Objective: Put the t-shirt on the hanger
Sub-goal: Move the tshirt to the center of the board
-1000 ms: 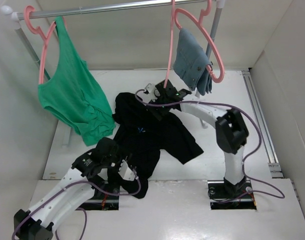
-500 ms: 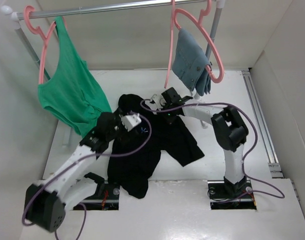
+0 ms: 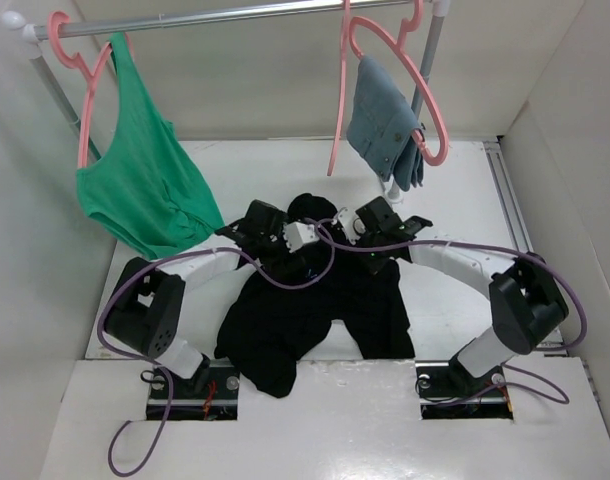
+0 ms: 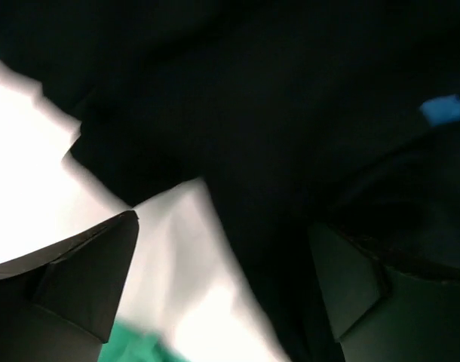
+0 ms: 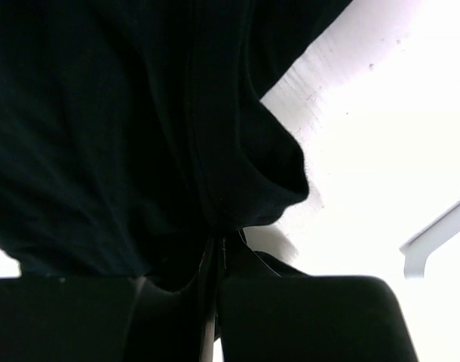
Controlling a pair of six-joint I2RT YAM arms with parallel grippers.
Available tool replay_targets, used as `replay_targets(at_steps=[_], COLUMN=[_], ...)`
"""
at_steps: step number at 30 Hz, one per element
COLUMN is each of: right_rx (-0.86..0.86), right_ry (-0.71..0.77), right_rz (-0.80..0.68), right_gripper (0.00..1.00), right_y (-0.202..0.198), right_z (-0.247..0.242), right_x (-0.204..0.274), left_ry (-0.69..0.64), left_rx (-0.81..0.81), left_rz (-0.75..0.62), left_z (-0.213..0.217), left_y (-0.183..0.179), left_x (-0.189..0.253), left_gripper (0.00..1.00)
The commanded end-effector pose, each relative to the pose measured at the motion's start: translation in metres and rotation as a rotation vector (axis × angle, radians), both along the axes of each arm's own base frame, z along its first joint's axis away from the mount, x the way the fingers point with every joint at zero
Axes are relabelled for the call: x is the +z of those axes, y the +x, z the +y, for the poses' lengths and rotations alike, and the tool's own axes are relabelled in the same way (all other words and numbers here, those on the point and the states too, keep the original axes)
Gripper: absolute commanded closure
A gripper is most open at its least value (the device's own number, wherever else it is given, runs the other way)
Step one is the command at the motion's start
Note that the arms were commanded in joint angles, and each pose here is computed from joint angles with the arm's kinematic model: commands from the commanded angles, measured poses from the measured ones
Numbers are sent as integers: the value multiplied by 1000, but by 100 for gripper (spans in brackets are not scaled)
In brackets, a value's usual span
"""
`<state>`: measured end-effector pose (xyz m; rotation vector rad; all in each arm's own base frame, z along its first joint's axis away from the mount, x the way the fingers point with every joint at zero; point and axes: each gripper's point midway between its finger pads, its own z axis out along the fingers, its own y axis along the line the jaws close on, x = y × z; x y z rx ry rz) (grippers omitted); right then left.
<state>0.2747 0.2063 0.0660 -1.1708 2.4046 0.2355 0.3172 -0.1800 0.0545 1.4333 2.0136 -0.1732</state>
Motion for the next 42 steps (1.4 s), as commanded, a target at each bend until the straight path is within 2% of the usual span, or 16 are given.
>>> replay_targets(at_steps=[1, 7, 12, 13, 14, 16, 17, 21, 24, 30, 32, 33, 34, 35, 38, 42], right_rx=[-26, -34, -36, -36, -40, -40, -40, -14, 26, 121, 156, 150, 164, 170, 163, 180], right_ry=[64, 52, 48, 48, 54, 66, 64, 57, 72, 83, 75, 64, 44, 45, 26, 29], right_rz=[-28, -6, -8, -8, -4, -20, -18, -5, 15, 42, 44, 42, 42, 24, -11, -83], right_gripper=[100, 100, 100, 100, 100, 100, 100, 100, 100, 100, 79, 60, 33, 20, 6, 5], right_y=[4, 8, 12, 12, 13, 14, 11, 2, -8, -22, -24, -21, -24, -21, -18, -22], right_z=[9, 5, 4, 4, 2, 3, 1, -4, -3, 12, 20, 20, 19, 23, 22, 25], right_x=[12, 4, 3, 3, 3, 10, 9, 6, 8, 6, 7, 5, 4, 9, 16, 42], left_ry=[-57, -191, -25, -11, 7, 27, 39, 91, 161, 218, 207, 187, 165, 122, -64, -369], left_rx=[-132, -140, -162, -181, -199, -221, -247, -218, -390, -686, -660, -625, -581, -481, -281, 40], left_rz=[31, 125, 123, 132, 140, 146, 133, 163, 223, 234, 195, 119, 72, 66, -97, -235], left_z=[-29, -52, -51, -50, -44, -37, -34, 9, 51, 74, 71, 61, 57, 52, 37, 30], left_y=[-11, -17, -30, -36, -44, -52, -55, -58, -92, -148, -150, -135, -128, -121, -79, -34], left_x=[6, 24, -17, -23, -30, -32, -30, -18, -4, 15, 13, 16, 22, 28, 67, 126], left_gripper=[5, 3, 15, 26, 48, 69, 100, 100, 100, 100, 64, 51, 44, 42, 39, 28])
